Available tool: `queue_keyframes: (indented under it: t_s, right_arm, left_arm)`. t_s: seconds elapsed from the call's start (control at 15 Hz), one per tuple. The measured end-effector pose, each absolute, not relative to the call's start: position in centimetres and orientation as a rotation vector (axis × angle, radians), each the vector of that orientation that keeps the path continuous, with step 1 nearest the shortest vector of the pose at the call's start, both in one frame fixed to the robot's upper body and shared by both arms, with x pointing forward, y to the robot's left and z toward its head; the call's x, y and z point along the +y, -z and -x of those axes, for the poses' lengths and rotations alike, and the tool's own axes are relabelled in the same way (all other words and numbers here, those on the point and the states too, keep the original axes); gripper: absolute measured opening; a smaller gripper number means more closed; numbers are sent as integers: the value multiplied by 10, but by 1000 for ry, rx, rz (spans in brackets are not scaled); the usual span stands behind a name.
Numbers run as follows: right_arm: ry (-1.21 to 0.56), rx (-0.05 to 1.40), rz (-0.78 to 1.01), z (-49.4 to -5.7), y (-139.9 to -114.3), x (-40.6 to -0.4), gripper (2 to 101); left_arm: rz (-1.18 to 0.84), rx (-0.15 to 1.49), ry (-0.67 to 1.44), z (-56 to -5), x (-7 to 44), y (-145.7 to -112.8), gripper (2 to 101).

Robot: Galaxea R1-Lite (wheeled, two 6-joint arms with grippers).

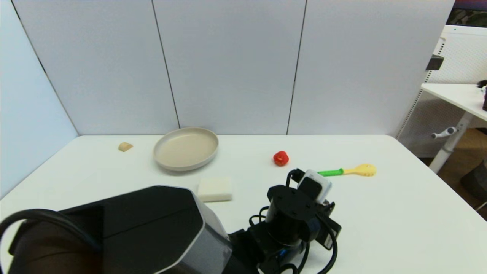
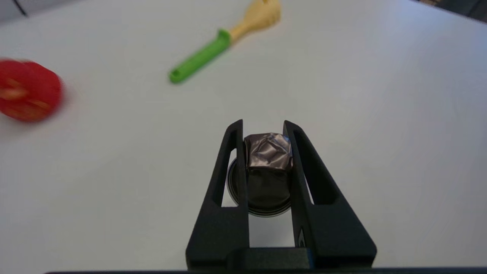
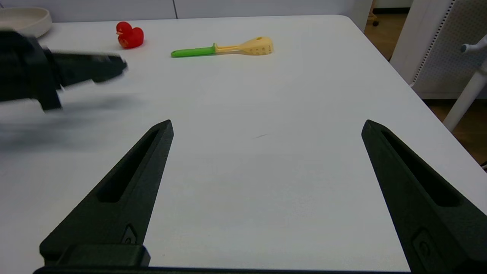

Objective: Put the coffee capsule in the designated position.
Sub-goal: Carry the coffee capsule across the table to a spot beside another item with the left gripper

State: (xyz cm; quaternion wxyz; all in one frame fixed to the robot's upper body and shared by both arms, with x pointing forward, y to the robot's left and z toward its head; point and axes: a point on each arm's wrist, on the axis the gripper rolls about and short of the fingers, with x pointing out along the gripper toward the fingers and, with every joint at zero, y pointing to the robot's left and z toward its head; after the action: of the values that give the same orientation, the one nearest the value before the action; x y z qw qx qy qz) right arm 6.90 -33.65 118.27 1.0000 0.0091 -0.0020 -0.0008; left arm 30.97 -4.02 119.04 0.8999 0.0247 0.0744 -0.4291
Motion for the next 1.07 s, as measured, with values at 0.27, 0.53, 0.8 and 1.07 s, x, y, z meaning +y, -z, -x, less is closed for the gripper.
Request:
queue_keyframes:
  t_s: [0.27,0.53,0.8,1.07]
  right_arm:
    - [2,-4,-18,-69,-1183,-336,980]
    - [2,-4,-18,-69,-1183,-336,980]
    - [2,-4,-18,-69,-1183,-336,980]
    - [2,-4,-18,-69,-1183,-336,980]
  left_arm:
    - [-41,81,749,-342,20,-1267,195]
    - [-24,44,470,-386,127,-1317,195]
    - [-44,16,207,-415,224,-1333,195]
    - [-80,65,102,-441,290,-1315,195]
